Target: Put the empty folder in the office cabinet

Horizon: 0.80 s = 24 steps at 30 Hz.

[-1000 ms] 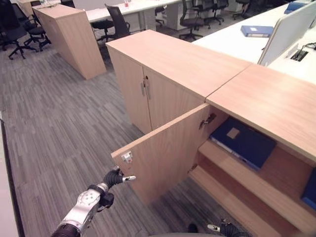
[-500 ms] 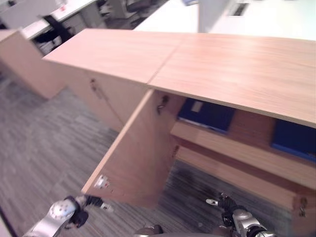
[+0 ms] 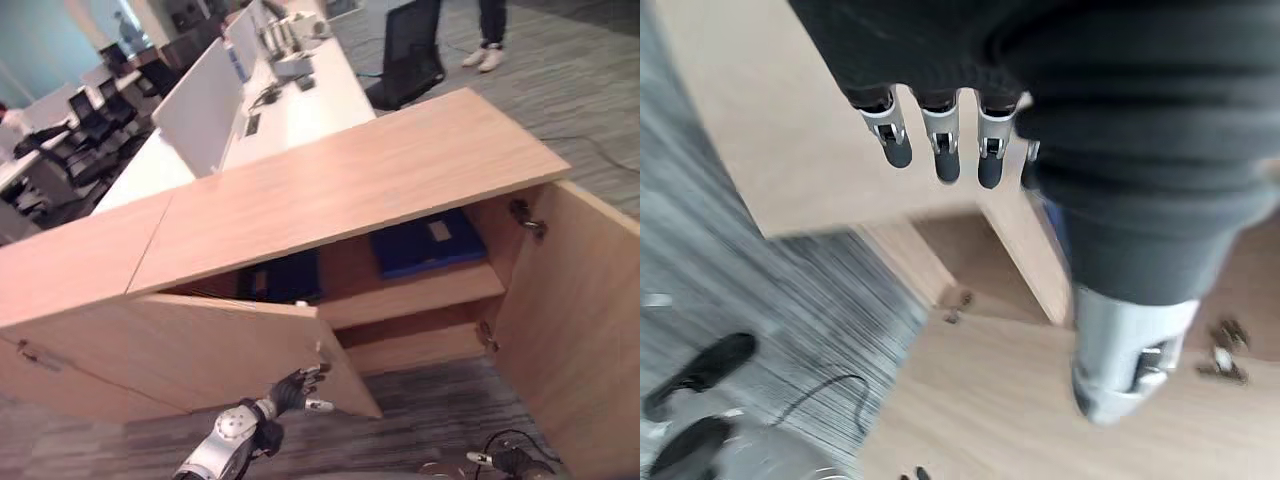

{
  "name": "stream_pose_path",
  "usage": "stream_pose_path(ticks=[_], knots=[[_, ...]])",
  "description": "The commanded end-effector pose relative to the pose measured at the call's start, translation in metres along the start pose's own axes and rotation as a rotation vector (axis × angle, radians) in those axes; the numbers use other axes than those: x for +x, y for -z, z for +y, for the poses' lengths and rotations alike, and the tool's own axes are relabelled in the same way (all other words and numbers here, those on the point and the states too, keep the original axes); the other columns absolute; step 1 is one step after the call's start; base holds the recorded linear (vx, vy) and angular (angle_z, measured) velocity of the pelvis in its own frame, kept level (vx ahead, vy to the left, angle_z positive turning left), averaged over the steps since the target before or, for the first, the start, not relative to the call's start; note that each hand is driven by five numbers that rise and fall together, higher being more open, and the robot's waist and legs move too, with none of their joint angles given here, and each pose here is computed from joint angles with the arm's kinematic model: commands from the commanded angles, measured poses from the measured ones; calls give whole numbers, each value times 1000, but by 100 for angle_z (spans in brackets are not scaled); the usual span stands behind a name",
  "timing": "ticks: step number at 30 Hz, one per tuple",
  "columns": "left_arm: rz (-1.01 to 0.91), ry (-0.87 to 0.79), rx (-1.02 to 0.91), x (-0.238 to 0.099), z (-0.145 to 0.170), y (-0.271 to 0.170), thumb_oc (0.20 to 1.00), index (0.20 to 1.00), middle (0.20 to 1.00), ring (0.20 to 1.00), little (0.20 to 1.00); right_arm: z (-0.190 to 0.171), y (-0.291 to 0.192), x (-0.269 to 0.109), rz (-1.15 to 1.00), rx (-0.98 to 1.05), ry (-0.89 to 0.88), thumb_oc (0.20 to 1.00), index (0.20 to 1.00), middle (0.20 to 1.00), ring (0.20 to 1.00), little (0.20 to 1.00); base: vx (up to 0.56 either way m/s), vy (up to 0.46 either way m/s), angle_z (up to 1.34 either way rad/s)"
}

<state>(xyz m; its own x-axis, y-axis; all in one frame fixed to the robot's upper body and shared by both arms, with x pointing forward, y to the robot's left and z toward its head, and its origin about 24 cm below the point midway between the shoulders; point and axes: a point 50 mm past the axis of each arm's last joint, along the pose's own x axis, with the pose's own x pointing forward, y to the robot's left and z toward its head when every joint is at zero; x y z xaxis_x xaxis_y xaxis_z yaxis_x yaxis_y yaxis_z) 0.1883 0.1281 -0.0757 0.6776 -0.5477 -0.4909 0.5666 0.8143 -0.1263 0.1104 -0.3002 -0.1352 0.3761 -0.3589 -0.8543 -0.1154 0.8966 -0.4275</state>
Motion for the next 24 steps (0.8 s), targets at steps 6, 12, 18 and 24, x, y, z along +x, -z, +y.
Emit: stream_pose_path(ticks=[6,12,18,24], knots=[[-175,-214,1,25,27,-46,1000,1000,1000,1000,1000,32,-33,2,-93,-19,-67,1000,1000,1000,1000,1000,169,-82,-140],[-157,-432,14,16,75,-53,1000,1000,1000,1000,1000,36,-24,-1,-100,-14,-106,1000,1000,1000,1000,1000,165,18,-113],[-88,-658,97,-18,144,-66,1000,1000,1000,1000,1000,32,-2,-3,-65,34,-118,1000,1000,1000,1000,1000,130,127,-39],[22,-716,221,-50,178,-67,1000,1000,1000,1000,1000,31,25,-7,15,51,-132,1000,1000,1000,1000,1000,65,179,-19]])
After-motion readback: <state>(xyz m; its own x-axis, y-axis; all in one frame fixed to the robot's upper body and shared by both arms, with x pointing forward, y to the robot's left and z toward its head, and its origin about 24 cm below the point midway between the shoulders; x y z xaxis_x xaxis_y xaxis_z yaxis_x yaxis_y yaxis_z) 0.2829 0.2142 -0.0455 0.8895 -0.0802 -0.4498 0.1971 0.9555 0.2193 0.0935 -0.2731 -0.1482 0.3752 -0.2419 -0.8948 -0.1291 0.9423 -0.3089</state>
